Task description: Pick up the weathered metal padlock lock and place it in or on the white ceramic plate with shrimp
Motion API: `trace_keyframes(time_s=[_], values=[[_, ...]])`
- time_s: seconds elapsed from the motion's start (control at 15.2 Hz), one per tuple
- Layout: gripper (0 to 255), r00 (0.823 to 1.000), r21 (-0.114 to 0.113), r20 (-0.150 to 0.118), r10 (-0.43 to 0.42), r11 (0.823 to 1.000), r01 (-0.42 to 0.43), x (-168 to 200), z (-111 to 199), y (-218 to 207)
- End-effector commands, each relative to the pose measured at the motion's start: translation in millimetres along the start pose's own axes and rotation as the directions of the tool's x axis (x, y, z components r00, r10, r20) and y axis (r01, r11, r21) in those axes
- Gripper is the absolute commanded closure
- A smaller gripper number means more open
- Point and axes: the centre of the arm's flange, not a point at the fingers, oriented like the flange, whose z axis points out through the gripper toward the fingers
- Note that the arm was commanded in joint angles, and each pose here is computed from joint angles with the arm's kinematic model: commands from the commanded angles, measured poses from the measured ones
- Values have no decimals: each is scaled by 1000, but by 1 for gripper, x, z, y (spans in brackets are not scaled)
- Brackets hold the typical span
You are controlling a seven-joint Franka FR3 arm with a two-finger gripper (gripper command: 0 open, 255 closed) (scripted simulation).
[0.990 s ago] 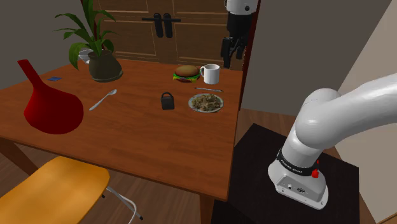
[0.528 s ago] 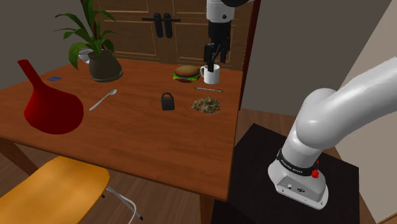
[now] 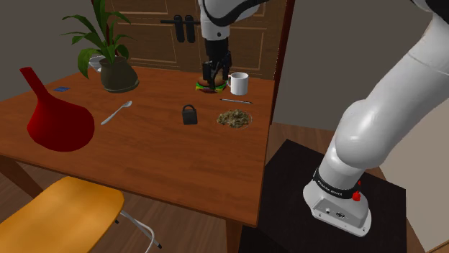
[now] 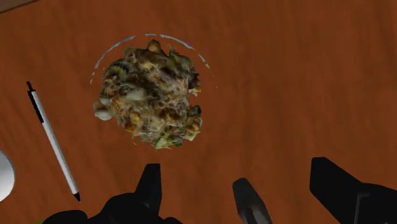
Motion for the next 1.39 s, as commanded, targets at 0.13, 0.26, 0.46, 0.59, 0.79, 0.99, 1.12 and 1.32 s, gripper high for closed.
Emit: trace_keyframes(time_s=[0.13,0.26,0.46,0.59,0.79,0.99,1.12,1.32], values=[[0,999,7,22,-40,999,40,49,19,-15],[0,998,10,33,-60,998,59,74,30,-23],[0,995,15,48,-89,996,88,109,47,-36],[0,992,19,59,-109,994,108,133,59,-46],[0,988,25,74,-138,990,137,167,76,-60],[0,986,27,78,-144,989,143,174,91,-64],[0,986,27,78,-144,989,143,173,101,-64],[0,986,27,78,-144,989,143,172,117,-64]])
